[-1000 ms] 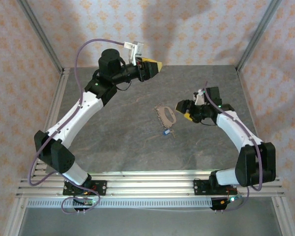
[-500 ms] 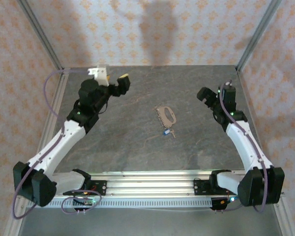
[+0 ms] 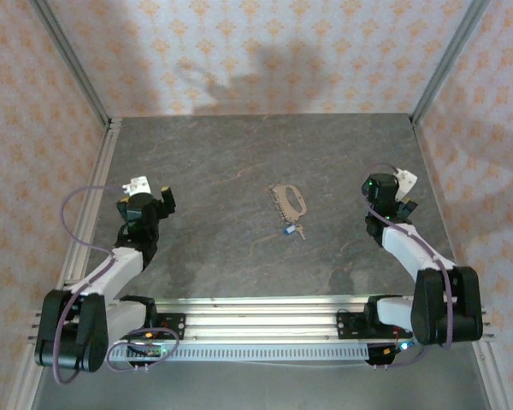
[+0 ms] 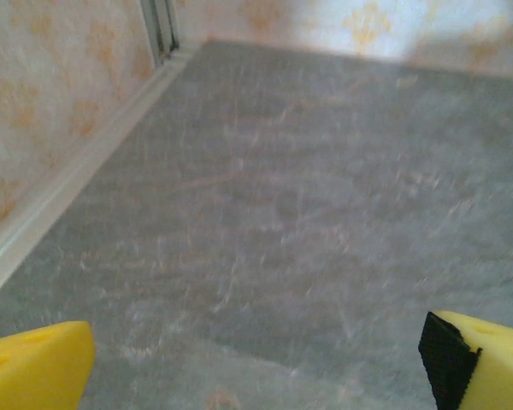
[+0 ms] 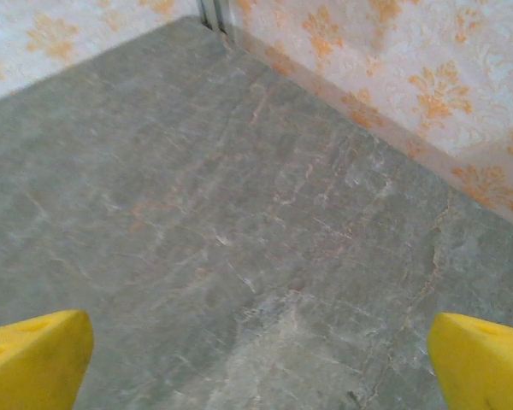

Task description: Put the keys on the keyring

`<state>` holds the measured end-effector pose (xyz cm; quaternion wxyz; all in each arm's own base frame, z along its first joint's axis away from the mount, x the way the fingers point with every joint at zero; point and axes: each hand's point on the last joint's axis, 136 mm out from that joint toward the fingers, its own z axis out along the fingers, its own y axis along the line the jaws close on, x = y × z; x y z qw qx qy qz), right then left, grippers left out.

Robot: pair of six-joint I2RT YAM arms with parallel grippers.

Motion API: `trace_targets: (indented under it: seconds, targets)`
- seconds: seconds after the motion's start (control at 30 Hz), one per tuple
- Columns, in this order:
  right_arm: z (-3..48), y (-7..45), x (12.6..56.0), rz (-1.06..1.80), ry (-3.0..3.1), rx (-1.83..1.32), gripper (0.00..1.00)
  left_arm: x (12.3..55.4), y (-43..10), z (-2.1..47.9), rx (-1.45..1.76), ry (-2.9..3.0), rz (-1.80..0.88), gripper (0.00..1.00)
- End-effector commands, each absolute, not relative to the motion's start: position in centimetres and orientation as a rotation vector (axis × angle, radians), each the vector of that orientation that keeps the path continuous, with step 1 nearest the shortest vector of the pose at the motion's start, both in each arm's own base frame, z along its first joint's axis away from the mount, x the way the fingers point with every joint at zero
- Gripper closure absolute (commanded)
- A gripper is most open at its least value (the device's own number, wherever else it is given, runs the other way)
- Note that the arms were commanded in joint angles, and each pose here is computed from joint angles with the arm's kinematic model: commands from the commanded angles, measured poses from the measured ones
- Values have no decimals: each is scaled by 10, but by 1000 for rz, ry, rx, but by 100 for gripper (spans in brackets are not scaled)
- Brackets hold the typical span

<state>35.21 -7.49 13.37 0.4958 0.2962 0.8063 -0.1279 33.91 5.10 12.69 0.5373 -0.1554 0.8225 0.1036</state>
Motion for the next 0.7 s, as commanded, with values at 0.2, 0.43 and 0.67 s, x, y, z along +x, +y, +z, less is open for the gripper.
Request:
trace_targets:
  seconds: [0.2, 0.43, 0.67]
  targets:
    - [107, -64, 377, -267, 1860, 515, 0, 372, 50, 111, -326, 1873, 233, 1]
    - [90, -35, 393, -132, 1925, 334, 0, 388, 38, 94, -249, 1952, 202, 0]
    - [91, -34, 391, -133, 1926, 328, 1, 390, 35, 94, -225, 1961, 220, 0]
